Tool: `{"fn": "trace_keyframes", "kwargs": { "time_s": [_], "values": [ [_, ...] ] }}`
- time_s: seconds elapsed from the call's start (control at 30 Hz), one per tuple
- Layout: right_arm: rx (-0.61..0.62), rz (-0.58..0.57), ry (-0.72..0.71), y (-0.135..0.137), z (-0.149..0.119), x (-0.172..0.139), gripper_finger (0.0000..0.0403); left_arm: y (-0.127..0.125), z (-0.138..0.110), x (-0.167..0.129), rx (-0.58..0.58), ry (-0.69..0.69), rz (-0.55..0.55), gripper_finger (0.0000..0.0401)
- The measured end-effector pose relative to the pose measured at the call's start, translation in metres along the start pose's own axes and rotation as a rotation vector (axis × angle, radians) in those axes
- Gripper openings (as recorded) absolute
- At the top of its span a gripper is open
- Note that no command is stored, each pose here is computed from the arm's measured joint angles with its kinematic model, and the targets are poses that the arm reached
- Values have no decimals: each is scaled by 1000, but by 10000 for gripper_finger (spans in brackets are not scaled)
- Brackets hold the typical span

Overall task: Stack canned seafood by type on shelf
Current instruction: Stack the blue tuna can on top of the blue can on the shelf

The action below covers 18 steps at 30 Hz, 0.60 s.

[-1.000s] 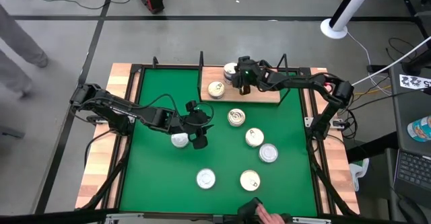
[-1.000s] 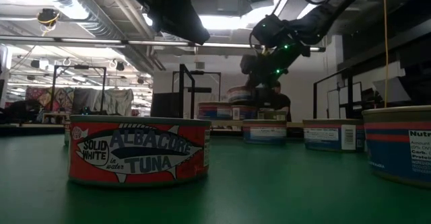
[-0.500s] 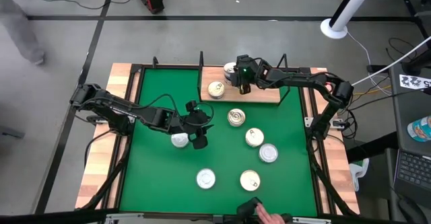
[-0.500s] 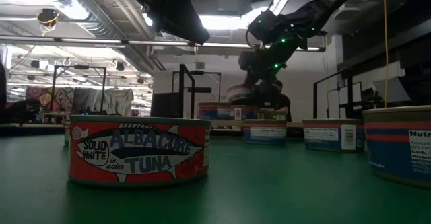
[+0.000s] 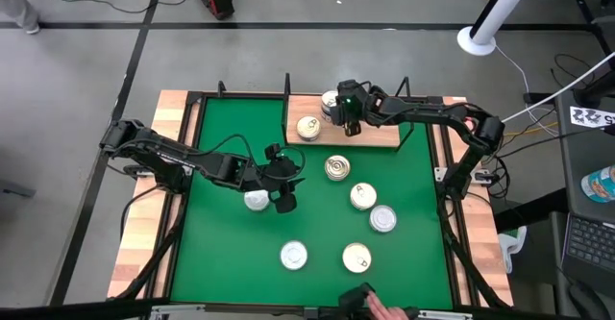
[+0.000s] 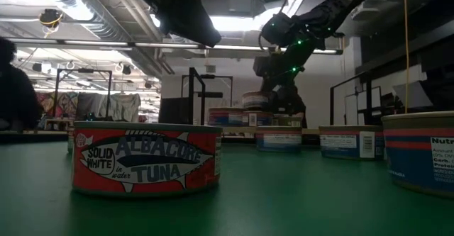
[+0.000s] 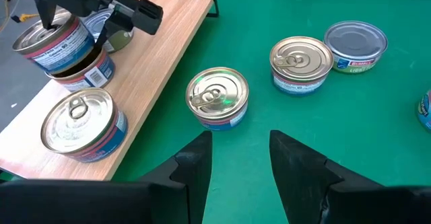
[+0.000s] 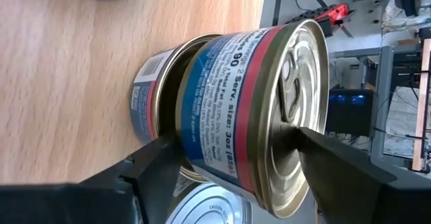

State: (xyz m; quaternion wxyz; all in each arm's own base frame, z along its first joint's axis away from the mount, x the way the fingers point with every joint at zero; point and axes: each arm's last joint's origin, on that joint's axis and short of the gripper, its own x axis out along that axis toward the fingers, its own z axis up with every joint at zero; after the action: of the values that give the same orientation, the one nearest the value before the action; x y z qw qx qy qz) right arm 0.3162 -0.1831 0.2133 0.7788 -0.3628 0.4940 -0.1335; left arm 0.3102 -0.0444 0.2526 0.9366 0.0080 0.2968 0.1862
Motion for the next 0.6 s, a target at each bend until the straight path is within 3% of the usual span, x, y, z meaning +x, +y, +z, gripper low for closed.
{"fn": "trace_keyframes", "kwargs": {
  "time_s": [0.23, 0.6],
  "values": [
    [4, -9, -10, -15, 8, -7, 287, 0, 0, 0, 0, 0, 0, 143],
    [-27, 85, 56, -11, 4, -11, 287, 0, 0, 0, 0, 0, 0, 143]
  ]
}}
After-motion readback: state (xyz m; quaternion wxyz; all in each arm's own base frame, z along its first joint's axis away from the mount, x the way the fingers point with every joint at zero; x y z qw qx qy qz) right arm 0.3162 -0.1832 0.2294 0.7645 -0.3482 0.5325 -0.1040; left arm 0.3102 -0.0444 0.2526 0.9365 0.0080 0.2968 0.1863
